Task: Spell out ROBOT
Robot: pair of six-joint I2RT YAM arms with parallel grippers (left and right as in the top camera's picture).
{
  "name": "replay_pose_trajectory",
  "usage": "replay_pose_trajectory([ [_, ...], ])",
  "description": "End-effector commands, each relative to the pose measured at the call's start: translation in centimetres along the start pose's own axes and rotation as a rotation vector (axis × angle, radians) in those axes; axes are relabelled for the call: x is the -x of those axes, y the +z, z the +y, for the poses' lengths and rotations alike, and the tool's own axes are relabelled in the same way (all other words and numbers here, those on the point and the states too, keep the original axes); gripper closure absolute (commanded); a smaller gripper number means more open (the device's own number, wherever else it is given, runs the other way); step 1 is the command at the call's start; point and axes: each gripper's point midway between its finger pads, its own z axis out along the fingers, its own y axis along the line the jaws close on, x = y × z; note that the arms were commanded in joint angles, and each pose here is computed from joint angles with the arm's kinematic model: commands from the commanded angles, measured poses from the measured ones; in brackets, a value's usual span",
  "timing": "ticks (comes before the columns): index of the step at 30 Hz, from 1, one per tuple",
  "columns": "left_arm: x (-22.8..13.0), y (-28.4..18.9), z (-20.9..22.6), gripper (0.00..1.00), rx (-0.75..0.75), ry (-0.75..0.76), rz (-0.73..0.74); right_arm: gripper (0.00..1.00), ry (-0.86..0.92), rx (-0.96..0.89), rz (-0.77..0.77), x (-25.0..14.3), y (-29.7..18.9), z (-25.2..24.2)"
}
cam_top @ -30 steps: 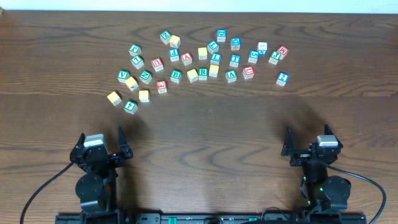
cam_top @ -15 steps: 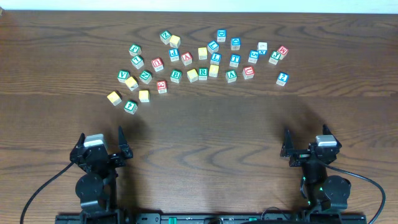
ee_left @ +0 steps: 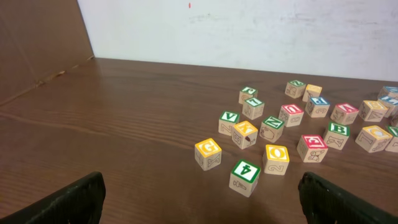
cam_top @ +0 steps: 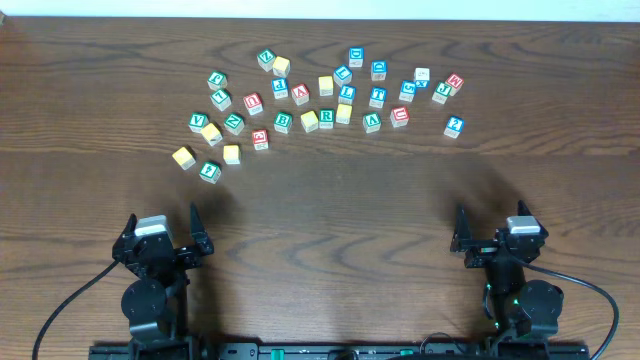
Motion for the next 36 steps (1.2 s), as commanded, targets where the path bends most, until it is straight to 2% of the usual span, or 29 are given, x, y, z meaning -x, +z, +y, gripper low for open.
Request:
replay_pose_trajectory([
  [1, -1.1, 0.3, 0.3, 0.03, 0.015, 0.009, 0.018, 0.01, -0.005, 0.017, 0.009, -0.2, 0.0, 0.4],
  [8, 0.3, 0.3, 0.3, 0.03, 0.014, 0.006, -0.04, 0.01, -0.056, 0.018, 0.007, -0.2, 0.0, 0.4],
  [36, 0.3, 0.3, 0.3, 0.02, 0.014, 0.006, -0.04, 0.01, -0.061, 0.012, -0.061, 1.5, 0.0, 0.3],
])
